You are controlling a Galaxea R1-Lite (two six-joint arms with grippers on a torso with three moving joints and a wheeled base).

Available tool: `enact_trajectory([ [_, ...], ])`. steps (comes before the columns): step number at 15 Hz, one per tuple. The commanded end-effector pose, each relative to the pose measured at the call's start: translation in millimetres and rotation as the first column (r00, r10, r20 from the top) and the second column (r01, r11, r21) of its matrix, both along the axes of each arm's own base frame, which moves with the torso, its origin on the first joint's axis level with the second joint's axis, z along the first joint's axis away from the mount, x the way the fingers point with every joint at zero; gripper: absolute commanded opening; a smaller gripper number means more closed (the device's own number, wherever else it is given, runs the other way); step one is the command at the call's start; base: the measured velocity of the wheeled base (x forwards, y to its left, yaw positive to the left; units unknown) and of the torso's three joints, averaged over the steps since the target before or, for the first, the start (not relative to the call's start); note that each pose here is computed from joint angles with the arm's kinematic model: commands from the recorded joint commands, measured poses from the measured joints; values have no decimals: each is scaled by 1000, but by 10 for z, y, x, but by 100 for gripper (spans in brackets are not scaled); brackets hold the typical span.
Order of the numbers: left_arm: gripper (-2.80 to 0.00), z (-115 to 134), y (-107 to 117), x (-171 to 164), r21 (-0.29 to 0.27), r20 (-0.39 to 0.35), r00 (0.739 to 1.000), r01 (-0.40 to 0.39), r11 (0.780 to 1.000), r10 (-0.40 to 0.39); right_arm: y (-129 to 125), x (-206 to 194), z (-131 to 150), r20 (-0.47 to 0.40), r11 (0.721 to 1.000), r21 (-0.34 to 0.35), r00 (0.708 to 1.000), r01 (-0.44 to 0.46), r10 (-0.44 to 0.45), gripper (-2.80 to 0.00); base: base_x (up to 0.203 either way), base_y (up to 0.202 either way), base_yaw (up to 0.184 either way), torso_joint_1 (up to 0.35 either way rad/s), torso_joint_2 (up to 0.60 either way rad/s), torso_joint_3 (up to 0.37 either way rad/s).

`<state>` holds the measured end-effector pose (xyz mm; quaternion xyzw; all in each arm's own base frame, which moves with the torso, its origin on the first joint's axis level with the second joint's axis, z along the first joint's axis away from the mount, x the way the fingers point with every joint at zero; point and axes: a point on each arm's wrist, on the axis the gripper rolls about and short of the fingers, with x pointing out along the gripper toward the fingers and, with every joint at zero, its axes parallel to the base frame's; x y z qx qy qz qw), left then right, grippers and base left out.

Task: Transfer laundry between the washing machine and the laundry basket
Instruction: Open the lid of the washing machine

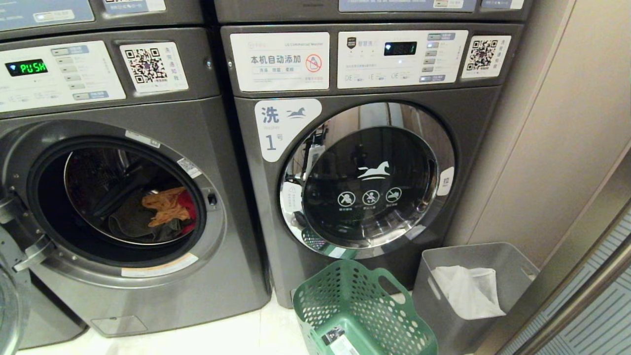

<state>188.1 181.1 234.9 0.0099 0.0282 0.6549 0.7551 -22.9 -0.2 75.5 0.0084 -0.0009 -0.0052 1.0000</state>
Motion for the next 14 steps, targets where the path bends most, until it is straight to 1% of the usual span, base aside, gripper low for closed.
enact_trajectory([
  [1, -280, 272, -723, -120, 94, 92, 949, 294, 951, -302, 0, 1, 1, 0, 1000, 0, 1000, 0, 0, -280, 0, 0, 0, 0, 0, 0],
  [2, -280, 280, -1046, -198, 115, 103, 883, 446, 887, -458, 0, 1, 1, 0, 1000, 0, 1000, 0, 0, -280, 0, 0, 0, 0, 0, 0],
  [3, -280, 243, -1302, -305, 122, 104, 809, 567, 814, -579, 0, 1, 1, -1, 1000, 0, 1000, -1, 1, -280, 0, 0, 0, 0, 0, 0],
  [4, -280, 163, -1532, -436, 117, 96, 717, 680, 724, -690, 0, 1, 1, -1, 1000, 0, 1000, 0, 0, -280, 0, 0, 0, 0, 0, 0],
  [5, -280, -4, -1725, -592, 91, 78, 611, 782, 616, -788, 0, 1, 1, 0, 1000, 0, 1000, -1, 1, -280, 0, 0, 0, 0, 0, 0],
  [6, -280, -233, -1833, -734, 44, 56, 528, 846, 531, -847, 0, 1, 0, -2, 1000, 0, 1000, 0, 0, -280, 0, 0, 0, 0, 0, 0],
  [7, -280, -462, -1880, -884, -2, 43, 469, 883, 470, -882, 0, 1, 1, 0, 1000, 0, 1000, 0, 0, -280, 0, 0, 0, 0, 0, 0],
  [8, -280, -686, -1890, -1014, -50, 39, 433, 901, 431, -900, 0, 1, 1, 0, 1000, 0, 1000, 0, 0, -280, 0, 0, 0, 0, 0, 0],
  [9, -280, -867, -1883, -1129, -86, 55, 408, 911, 403, -911, 0, 1, 1, -1, 1000, 0, 1000, -1, 1, -280, 0, 0, 0, 0, 0, 0],
  [10, -280, -953, -1867, -1234, -85, 87, 374, 926, 367, -923, 0, 1, 1, 0, 1000, 0, 1000, 0, 0, -280, 0, 0, 0, 0, 0, 0],
  [11, -280, -1026, -1846, -1342, -71, 116, 325, 945, 319, -938, 0, 1, 1, 0, 1000, 0, 1000, 0, 0, -280, 0, 0, 0, 0, 0, 0],
  [12, -280, -1076, -1826, -1451, -45, 131, 266, 964, 262, -955, 0, 1, 1, 0, 1000, 0, 1000, 0, 0, -280, 0, 0, 0, 0, 0, 0],
  [13, -280, -1135, -1814, -1549, -33, 125, 207, 978, 205, -970, 0, 1, 1, 0, 1000, 0, 1000, 0, 0, -280, 0, 0, 0, 0, 0, 0],
  [14, -280, -1195, -1807, -1648, -18, 116, 168, 986, 167, -979, 0, 1, 0, -2, 1000, 0, 1000, -1, 1, -280, 0, 0, 0, 0, 0, 0],
])
